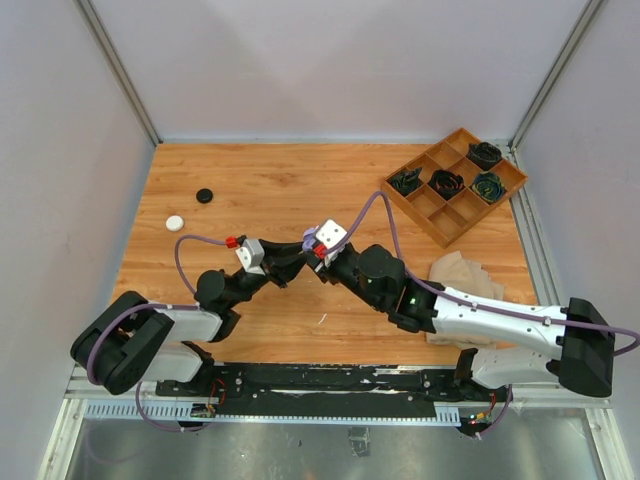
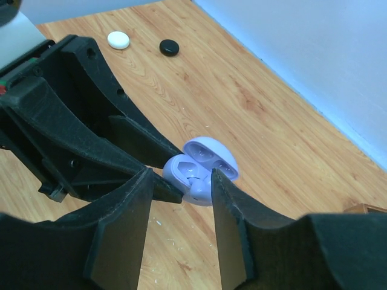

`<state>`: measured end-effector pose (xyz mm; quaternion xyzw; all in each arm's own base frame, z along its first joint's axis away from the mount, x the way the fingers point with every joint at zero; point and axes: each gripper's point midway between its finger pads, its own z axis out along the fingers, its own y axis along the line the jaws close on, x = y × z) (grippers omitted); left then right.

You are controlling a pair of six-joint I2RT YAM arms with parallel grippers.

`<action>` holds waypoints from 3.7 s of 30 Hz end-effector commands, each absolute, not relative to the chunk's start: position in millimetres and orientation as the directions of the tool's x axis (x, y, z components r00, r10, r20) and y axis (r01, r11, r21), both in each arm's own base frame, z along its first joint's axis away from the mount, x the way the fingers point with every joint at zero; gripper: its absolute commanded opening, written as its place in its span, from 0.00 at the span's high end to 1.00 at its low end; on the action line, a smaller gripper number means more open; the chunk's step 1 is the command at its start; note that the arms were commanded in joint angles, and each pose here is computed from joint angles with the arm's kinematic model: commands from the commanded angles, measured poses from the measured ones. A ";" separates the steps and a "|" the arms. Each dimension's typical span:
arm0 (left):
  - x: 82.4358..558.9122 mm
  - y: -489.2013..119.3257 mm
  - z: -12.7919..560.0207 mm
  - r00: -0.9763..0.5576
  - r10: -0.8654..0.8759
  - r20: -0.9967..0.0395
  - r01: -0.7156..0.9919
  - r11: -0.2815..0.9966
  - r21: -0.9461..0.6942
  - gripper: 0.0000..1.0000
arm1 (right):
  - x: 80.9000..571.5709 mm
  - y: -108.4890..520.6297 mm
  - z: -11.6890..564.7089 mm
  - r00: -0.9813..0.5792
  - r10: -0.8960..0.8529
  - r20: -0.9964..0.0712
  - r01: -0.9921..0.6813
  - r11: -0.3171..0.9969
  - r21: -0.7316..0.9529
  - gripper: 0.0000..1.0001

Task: Insert the wireless bluetooth earbuds into the charging case
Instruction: Place the earbud in the charging case, then close the charging case.

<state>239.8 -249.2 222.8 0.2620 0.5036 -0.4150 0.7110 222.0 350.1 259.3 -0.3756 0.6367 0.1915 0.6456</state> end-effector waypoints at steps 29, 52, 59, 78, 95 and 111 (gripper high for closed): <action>211.0 -247.3 258.0 0.329 -0.390 -0.860 0.881 0.454 0.131 1.00 | 244.4 287.1 244.1 0.011 -0.360 -0.933 -0.693 0.670 -0.267 0.39; 210.8 -249.2 256.6 0.319 -0.391 -0.863 0.887 0.444 0.127 1.00 | 234.6 305.3 240.8 0.009 -0.341 -0.940 -0.763 0.606 -0.227 0.36; 208.5 -253.7 252.9 0.311 -0.382 -0.870 0.898 0.417 0.139 1.00 | 235.6 309.4 247.4 0.009 -0.319 -0.948 -0.764 0.610 -0.212 0.34; 202.0 -262.0 243.3 0.300 -0.358 -0.884 0.920 0.354 0.169 1.00 | 232.0 292.8 247.2 0.004 -0.406 -0.914 -0.814 0.529 -0.238 0.21; 184.8 -271.5 236.7 0.301 -0.339 -0.891 0.944 0.239 0.228 1.00 | 201.9 297.7 228.3 0.126 -0.475 -0.871 -0.949 0.198 -0.245 0.01; 187.1 -272.5 239.2 0.271 -0.352 -0.896 0.952 0.238 0.195 1.00 | 192.7 316.5 216.5 0.132 -0.470 -0.873 -0.978 0.082 -0.192 0.01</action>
